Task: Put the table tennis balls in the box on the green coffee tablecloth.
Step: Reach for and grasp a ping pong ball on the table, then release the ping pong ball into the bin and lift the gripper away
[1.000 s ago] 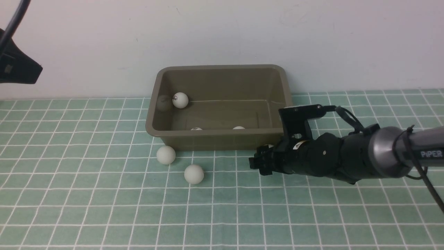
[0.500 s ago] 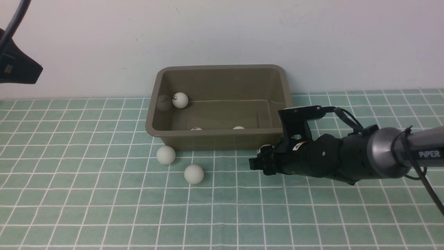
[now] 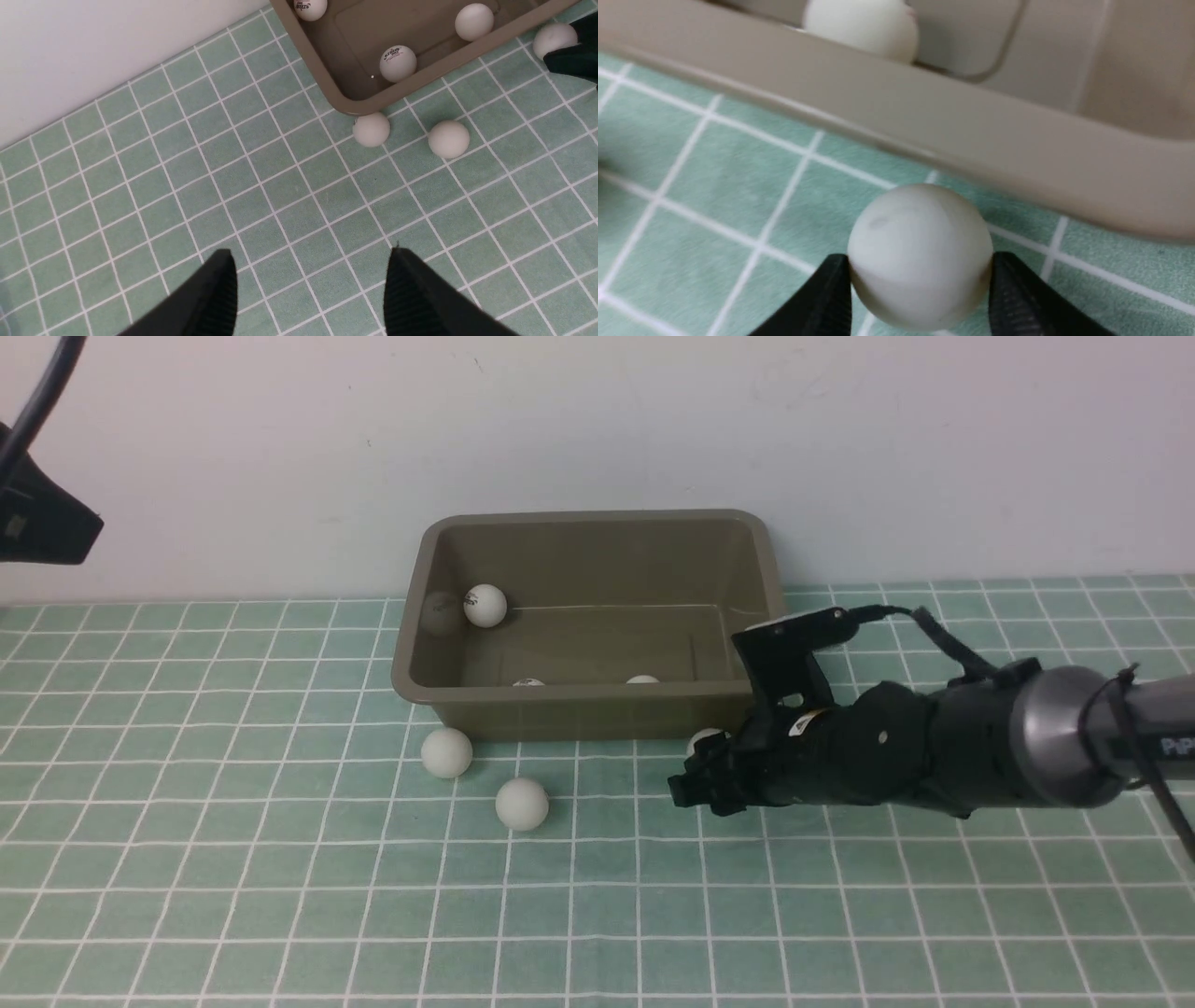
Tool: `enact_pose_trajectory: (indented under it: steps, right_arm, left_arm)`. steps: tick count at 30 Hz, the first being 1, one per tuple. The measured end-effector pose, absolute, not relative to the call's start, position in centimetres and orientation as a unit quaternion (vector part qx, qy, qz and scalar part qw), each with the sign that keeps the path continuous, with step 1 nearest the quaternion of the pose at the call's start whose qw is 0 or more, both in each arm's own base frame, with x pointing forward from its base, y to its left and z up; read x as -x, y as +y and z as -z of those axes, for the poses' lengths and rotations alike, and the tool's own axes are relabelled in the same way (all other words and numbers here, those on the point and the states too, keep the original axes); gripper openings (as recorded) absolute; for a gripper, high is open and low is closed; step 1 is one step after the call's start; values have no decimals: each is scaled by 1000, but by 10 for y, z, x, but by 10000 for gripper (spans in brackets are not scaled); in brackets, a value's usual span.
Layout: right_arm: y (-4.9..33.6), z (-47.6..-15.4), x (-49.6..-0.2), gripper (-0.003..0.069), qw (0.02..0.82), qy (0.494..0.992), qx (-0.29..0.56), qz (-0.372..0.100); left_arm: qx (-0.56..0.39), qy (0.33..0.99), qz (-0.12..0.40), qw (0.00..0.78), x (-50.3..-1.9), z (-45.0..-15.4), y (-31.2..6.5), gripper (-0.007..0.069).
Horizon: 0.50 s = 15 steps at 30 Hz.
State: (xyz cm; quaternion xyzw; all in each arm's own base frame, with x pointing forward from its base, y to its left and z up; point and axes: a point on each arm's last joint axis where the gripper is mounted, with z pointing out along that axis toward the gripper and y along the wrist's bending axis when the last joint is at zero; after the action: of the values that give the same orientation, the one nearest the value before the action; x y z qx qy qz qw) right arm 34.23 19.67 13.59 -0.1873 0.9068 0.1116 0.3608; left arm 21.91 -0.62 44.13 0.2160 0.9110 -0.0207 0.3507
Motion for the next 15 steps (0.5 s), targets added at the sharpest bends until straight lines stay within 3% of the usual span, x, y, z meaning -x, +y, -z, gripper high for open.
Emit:
enact_pose_trajectory:
  steps: [15]
  right_arm:
    - [192,-231,-305,346,364,878,264,-166]
  left_arm:
    - [-216,911,21,351,-219,-441,-6,384]
